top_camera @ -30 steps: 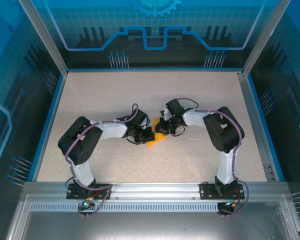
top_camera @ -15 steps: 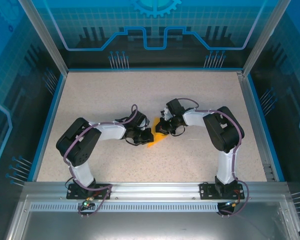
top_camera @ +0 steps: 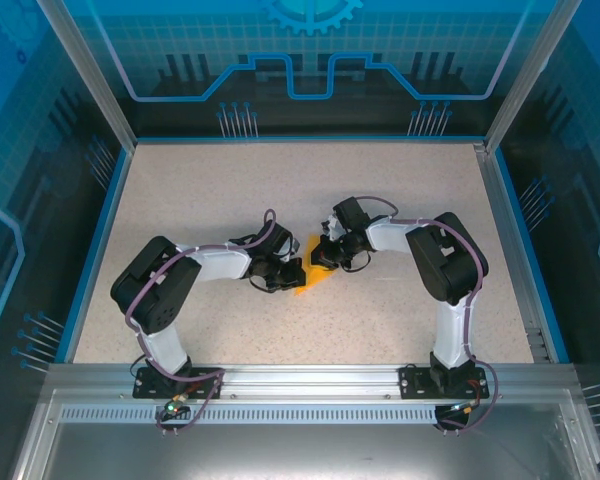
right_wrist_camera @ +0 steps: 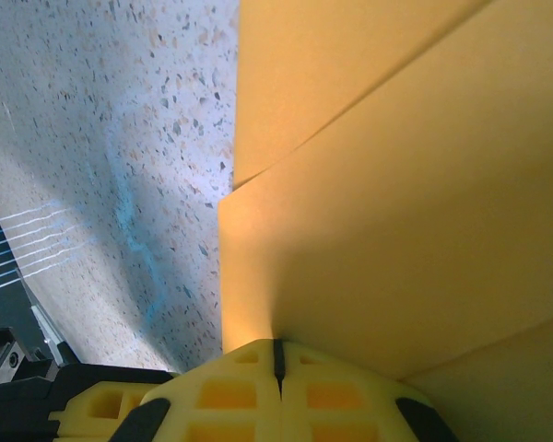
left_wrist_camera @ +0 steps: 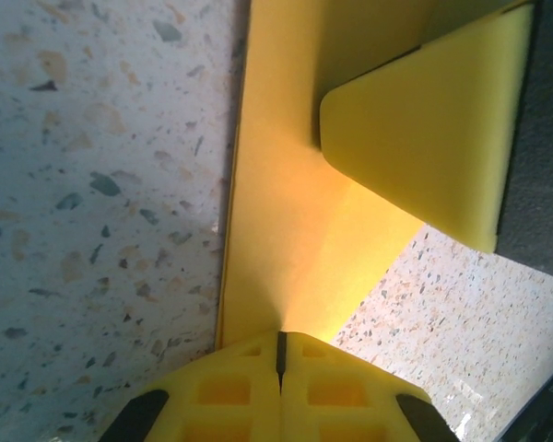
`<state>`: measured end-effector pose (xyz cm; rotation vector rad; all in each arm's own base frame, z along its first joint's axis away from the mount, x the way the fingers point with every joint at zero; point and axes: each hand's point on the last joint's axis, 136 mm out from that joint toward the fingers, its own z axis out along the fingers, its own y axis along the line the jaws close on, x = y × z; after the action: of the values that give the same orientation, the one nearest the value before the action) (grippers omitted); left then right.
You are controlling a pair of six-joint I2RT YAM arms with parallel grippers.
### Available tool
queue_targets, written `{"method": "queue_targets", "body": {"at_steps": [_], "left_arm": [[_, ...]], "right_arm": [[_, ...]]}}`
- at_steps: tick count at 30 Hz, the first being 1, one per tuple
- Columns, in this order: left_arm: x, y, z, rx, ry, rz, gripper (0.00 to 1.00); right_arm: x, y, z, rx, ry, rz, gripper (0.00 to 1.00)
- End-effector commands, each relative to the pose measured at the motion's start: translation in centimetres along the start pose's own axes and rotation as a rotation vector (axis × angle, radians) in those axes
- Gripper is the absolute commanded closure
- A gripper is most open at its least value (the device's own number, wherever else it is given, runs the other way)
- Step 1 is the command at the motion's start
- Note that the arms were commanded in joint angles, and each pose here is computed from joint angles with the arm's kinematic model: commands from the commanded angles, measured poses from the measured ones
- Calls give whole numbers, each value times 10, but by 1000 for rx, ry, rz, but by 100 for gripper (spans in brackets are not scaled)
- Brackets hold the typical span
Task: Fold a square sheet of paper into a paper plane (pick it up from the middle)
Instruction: Fourth fold the wing at the center of the table.
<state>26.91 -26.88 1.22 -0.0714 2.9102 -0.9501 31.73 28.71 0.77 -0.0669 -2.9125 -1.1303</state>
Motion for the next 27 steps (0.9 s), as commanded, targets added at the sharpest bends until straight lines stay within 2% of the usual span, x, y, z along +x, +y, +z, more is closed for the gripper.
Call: {"method": "queue_targets", "body": {"at_steps": [1, 8, 27], "left_arm": [[67, 48, -2, -170, 224, -99, 96], [81, 60, -6, -205, 251, -121, 98], [90, 66, -19, -251, 265, -109, 100]], "right_arm": [[28, -82, 19, 257, 70, 150, 97], [29, -84, 20, 260, 73, 156, 97], [30, -88, 20, 273, 78, 170, 98]]}}
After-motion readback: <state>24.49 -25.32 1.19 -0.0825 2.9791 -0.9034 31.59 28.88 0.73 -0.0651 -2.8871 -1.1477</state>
